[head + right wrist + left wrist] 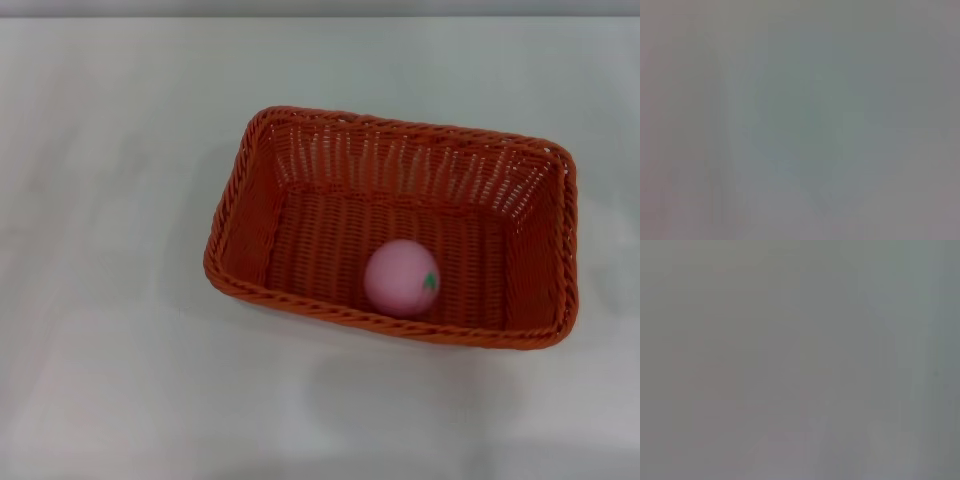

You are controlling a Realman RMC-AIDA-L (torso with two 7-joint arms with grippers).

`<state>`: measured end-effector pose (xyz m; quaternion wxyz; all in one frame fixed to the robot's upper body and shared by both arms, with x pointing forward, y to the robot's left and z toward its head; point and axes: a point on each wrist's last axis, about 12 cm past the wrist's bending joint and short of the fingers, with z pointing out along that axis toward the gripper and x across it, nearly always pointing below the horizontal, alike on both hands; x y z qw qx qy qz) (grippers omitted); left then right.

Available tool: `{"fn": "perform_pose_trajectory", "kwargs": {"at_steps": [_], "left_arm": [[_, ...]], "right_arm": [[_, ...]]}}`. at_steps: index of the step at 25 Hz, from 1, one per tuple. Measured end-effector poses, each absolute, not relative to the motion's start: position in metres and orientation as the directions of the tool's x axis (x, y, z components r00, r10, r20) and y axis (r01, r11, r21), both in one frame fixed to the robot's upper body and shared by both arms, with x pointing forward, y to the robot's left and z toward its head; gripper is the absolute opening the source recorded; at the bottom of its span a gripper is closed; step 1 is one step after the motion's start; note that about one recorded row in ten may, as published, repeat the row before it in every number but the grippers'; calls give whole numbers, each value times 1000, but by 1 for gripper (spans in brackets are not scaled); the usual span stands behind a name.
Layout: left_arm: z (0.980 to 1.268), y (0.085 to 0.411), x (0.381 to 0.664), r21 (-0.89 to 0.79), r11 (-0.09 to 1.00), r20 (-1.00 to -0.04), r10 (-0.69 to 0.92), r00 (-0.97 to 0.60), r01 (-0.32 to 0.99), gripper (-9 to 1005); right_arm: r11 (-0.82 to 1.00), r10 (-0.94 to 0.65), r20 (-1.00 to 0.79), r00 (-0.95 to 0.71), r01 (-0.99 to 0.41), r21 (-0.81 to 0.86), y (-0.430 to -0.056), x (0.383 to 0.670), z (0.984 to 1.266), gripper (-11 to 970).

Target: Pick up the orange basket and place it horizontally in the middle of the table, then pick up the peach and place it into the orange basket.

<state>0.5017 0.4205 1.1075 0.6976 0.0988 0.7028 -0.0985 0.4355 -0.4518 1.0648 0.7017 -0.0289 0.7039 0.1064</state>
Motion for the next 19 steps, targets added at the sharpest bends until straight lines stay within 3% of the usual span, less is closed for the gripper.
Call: {"fn": "perform_pose_trajectory", "kwargs": {"at_steps": [5,11,19], "left_arm": [[1106,425,500,-2,971,-1000,-3,4,238,807],[1104,430,499,-12,983,-1000,-11,-7,186,814],[1105,430,502,-23,983,-1000,-25,7,179,882]], "right_arm": [[996,84,-996,-7,-42,84,-449,426,1042,583],[999,41,-999,-16,8,40,-436,429,1026,821],[999,38,-999,-39,28,37,-428,433,1018,874]]}}
